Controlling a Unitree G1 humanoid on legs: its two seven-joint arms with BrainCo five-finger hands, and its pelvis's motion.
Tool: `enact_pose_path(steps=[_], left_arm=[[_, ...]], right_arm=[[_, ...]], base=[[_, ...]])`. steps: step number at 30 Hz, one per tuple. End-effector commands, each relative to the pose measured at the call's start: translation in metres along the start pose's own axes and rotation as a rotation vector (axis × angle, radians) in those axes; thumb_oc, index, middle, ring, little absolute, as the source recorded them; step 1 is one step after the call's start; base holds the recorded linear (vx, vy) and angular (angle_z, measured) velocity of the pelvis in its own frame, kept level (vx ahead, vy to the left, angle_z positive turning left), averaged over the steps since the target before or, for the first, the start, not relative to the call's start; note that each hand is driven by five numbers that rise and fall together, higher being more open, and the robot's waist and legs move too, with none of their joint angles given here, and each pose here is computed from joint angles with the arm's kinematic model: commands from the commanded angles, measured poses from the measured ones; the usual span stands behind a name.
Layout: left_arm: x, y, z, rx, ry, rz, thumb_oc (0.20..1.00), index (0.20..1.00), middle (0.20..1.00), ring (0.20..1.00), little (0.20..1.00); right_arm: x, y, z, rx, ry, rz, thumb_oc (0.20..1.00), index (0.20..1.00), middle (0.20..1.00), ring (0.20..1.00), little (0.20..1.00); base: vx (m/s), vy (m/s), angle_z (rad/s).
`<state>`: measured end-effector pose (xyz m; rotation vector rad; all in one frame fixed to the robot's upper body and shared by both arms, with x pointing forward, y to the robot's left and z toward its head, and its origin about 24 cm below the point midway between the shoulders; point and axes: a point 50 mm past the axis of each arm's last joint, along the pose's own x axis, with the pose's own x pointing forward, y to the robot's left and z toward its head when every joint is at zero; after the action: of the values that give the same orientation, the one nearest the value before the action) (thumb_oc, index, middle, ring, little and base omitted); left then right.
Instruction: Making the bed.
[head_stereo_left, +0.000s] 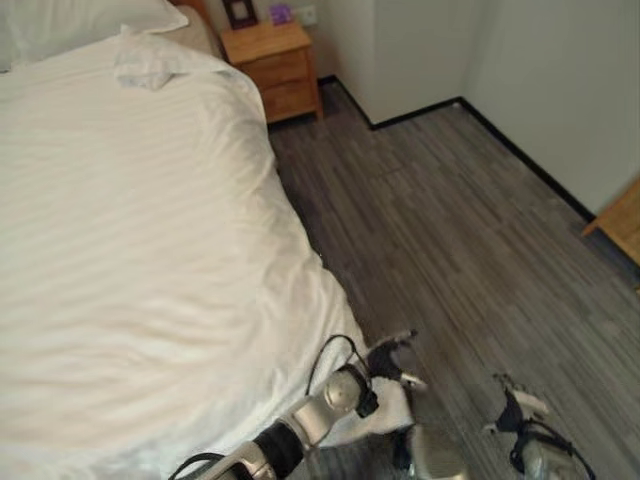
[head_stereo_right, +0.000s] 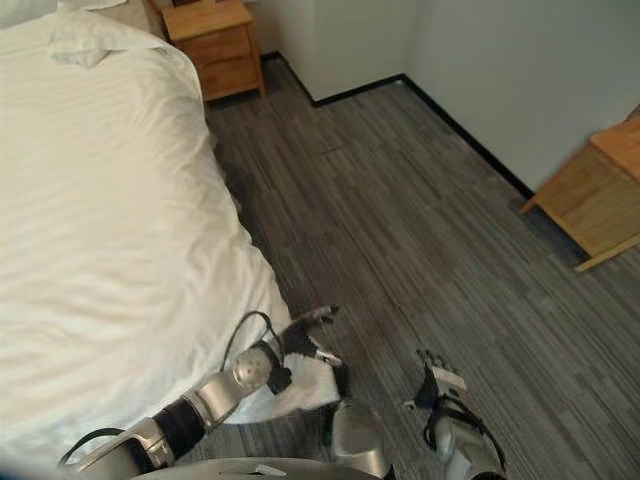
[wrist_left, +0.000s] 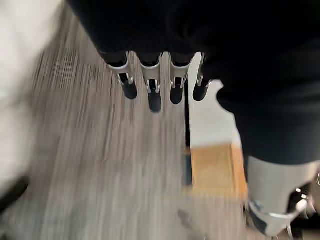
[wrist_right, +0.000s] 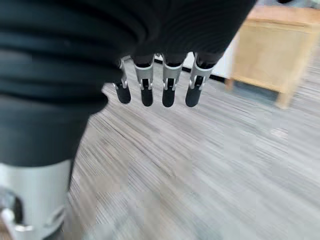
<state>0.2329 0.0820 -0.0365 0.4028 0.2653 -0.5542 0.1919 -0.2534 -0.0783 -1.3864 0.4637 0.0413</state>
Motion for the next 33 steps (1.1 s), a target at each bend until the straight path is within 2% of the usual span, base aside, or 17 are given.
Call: enact_pose_path(steps=[1,5,6,7,9,10,12,13,14,18,22,23,26,27,28,31,33], left_arm=[[-0.019,0.022,-0.003,-0.12,-0.05,0.146,1.0,1.0,1.0,1.0,1.0],[-0.056,0.06,-0.025,-0.3,-0.014,0.369,1.0,1.0,1.0,1.0,1.0],[-0.068,0.069,-0.036,-0.378,0.001,0.469,1.0,1.0,1.0,1.0,1.0],[-0.082,0.083,-0.036,-0.369,-0.007,0.549,1.0,1.0,1.0,1.0,1.0],[-0.088,0.087,-0.04,-0.431,-0.008,0.621,1.0,1.0,1.0,1.0,1.0],[-0.113,0.097,-0.053,-0.458,0.033,0.787,1.0,1.0,1.0,1.0,1.0],[-0.119,0.102,-0.051,-0.481,0.007,0.862,1.0,1.0,1.0,1.0,1.0],[-0.142,0.108,-0.058,-0.461,0.023,0.963,1.0,1.0,1.0,1.0,1.0],[-0.148,0.113,-0.058,-0.457,0.019,1.008,1.0,1.0,1.0,1.0,1.0],[-0.163,0.13,-0.062,-0.436,0.027,1.134,1.0,1.0,1.0,1.0,1.0],[-0.173,0.143,-0.066,-0.451,0.032,1.184,1.0,1.0,1.0,1.0,1.0],[-0.173,0.144,-0.066,-0.449,0.03,1.186,1.0,1.0,1.0,1.0,1.0],[-0.153,0.144,-0.066,-0.479,0.028,1.109,1.0,1.0,1.0,1.0,1.0],[-0.153,0.144,-0.066,-0.479,0.028,1.108,1.0,1.0,1.0,1.0,1.0],[-0.158,0.146,-0.069,-0.526,0.019,1.104,1.0,1.0,1.0,1.0,1.0],[-0.15,0.135,-0.074,-0.562,0.034,1.035,1.0,1.0,1.0,1.0,1.0],[-0.15,0.124,-0.084,-0.572,0.083,0.977,1.0,1.0,1.0,1.0,1.0]], right_arm=[[0.004,-0.012,0.012,0.017,-0.057,-0.091,1.0,1.0,1.0,1.0,1.0],[-0.001,-0.043,0.025,0.145,-0.178,-0.165,1.0,1.0,1.0,1.0,1.0],[-0.013,-0.014,0.019,0.362,-0.139,0.026,1.0,1.0,1.0,1.0,1.0],[-0.002,-0.09,0.038,0.256,-0.323,-0.261,1.0,1.0,1.0,1.0,1.0],[-0.005,-0.1,0.04,0.296,-0.332,-0.256,1.0,1.0,1.0,1.0,1.0],[-0.017,-0.15,0.049,0.395,-0.438,-0.44,1.0,1.0,1.0,1.0,1.0],[-0.009,-0.123,0.045,0.415,-0.388,-0.348,1.0,1.0,1.0,1.0,1.0],[-0.01,-0.134,0.056,0.471,-0.446,-0.36,0.517,0.517,0.517,0.517,0.517],[-0.011,-0.14,0.062,0.524,-0.473,-0.355,0.2,0.2,0.2,0.2,0.2],[-0.009,-0.15,0.073,0.672,-0.516,-0.327,0.2,0.2,0.2,0.2,0.2],[-0.008,-0.163,0.122,1.147,-0.707,-0.191,0.2,0.2,0.2,0.2,0.2],[-0.007,-0.164,0.123,1.152,-0.71,-0.19,0.2,0.2,0.2,0.2,0.2],[-0.005,-0.162,0.129,1.438,-0.731,-0.135,0.2,0.2,0.2,0.2,0.2],[-0.005,-0.162,0.129,1.438,-0.731,-0.135,0.2,0.2,0.2,0.2,0.2],[-0.002,-0.177,0.161,1.72,-0.849,-0.058,0.2,0.2,0.2,0.2,0.2],[0.004,-0.175,0.161,1.93,-0.808,-0.081,0.2,0.2,0.2,0.2,0.2],[0.014,-0.153,0.152,2.011,-0.664,-0.082,0.2,0.2,0.2,0.2,0.2]], base=[[0.06,-0.346,-0.41],[0.03,-0.305,-0.16],[-0.03,-0.157,0.02],[-0.07,-0.112,0.12],[-0.1,-0.114,0.4],[-0.17,-0.16,0.64],[-0.15,-0.131,0.86],[-0.03,0.001,1.42],[0.01,0.036,1.8],[0.03,0.161,1.12],[0.06,0.155,0.94],[0.07,0.031,1.42],[-0.01,-0.026,1.8],[0.02,-0.063,2.17],[0.06,-0.088,1.96],[0.07,-0.033,0.41],[0.1,-0.021,0.37]])
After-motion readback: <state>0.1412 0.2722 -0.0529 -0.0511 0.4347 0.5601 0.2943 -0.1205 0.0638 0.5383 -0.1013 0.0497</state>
